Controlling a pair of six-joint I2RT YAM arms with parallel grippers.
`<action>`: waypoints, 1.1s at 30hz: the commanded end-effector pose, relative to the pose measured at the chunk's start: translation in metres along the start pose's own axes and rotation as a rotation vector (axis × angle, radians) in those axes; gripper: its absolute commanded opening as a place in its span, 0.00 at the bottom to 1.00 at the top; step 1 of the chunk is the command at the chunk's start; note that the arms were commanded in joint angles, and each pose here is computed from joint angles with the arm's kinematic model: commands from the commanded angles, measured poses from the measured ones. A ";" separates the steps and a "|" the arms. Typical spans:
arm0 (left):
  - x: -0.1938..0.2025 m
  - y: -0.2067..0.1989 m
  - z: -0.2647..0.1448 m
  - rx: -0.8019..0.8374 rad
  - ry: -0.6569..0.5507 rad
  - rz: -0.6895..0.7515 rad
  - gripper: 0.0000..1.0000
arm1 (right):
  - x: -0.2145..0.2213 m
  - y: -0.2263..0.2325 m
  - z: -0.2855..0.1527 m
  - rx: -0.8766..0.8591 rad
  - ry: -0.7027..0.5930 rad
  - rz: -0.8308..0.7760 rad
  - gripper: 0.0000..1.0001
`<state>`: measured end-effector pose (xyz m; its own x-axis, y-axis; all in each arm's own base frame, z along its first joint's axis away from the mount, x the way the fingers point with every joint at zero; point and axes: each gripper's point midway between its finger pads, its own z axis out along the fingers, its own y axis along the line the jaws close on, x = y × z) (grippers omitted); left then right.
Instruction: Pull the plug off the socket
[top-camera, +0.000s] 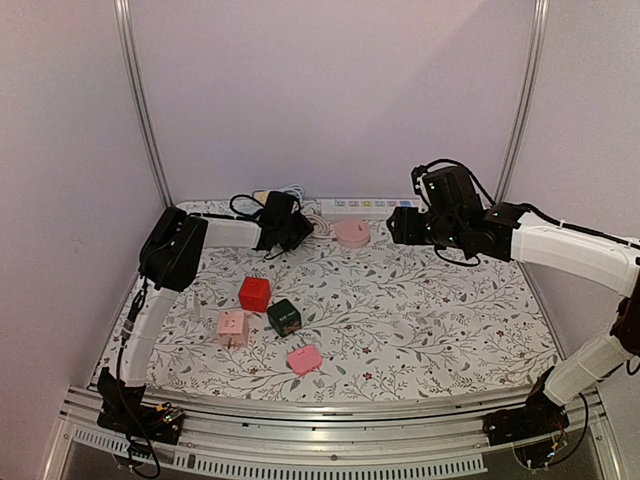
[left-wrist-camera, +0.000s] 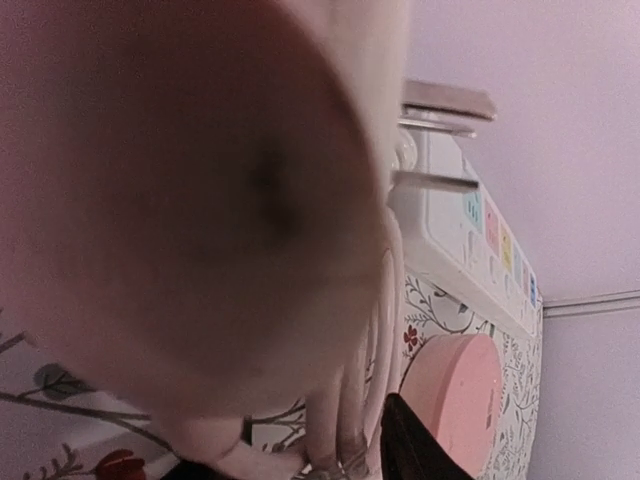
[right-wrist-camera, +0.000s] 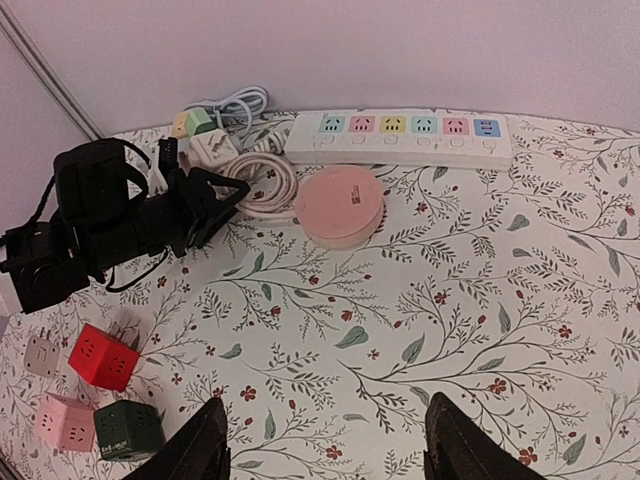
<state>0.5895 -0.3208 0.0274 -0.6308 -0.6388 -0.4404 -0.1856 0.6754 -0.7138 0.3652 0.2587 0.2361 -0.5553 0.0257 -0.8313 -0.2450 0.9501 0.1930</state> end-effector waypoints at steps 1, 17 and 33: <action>-0.008 0.005 0.011 -0.011 -0.008 -0.002 0.40 | 0.003 -0.008 -0.002 0.022 0.000 -0.014 0.65; -0.016 -0.047 -0.043 0.103 -0.033 0.097 0.00 | 0.004 -0.011 -0.007 0.029 -0.006 -0.014 0.64; 0.055 -0.093 -0.184 0.229 0.056 0.187 0.00 | 0.015 -0.015 -0.019 0.006 0.014 0.026 0.63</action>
<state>0.4584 -0.3258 0.1241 -0.7078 -0.4948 -0.5042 -0.0113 0.7216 -0.6922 0.3522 0.2467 0.2286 -0.5647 0.0276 -0.8248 -0.2369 0.9520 0.1941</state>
